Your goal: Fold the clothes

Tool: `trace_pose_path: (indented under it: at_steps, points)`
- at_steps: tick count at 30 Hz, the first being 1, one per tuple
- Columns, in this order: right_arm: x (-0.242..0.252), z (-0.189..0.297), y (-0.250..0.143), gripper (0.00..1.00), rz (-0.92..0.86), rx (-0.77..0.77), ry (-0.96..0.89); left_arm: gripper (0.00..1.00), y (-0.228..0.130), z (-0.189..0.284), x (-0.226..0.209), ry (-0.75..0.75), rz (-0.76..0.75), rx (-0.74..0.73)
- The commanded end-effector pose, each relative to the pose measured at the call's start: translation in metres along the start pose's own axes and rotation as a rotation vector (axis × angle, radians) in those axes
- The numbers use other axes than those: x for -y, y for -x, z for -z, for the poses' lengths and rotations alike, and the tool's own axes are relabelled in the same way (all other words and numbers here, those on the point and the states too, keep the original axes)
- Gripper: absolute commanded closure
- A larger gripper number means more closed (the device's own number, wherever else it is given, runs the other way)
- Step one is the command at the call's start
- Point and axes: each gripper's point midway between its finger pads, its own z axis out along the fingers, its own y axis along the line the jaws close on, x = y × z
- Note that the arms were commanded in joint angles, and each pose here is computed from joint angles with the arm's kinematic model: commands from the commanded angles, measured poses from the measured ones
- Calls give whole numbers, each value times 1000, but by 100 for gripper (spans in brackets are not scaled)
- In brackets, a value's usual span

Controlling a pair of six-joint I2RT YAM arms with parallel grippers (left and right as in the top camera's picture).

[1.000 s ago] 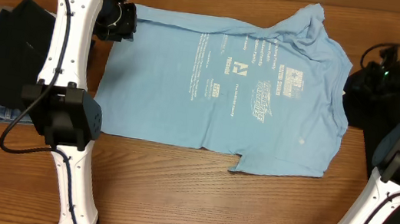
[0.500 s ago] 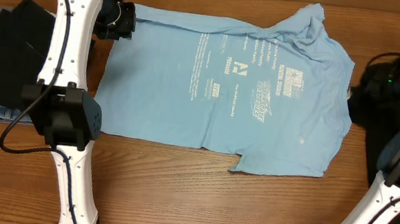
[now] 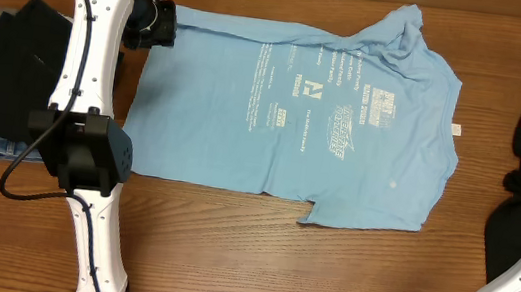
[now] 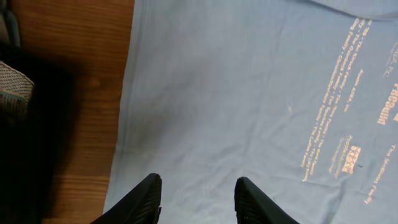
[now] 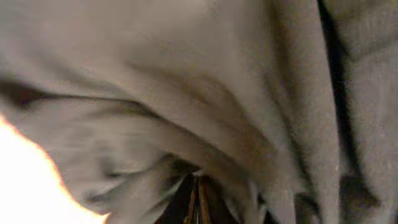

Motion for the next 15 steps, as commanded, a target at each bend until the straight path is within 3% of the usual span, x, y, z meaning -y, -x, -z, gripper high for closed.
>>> trace_pose_path:
  at_steps: [1, 3, 7, 11, 15]
  points:
    - [-59, 70, 28, 92, 40, 101, 222, 51, 13, 10, 0, 10, -12, 67]
    - [-73, 107, 35, 83, 64, 161, 248, 48, 16, 11, 1, 8, -13, 81]
    - [-116, 201, 24, 43, 139, 252, 410, 45, 11, 11, 0, 10, -15, 63]
    - [-133, 239, -3, 41, 177, 251, 463, 53, -6, 15, -2, 16, -10, 1]
    - [-156, 260, -41, 44, 256, 216, 475, 65, -21, 44, 4, -11, -11, -7]
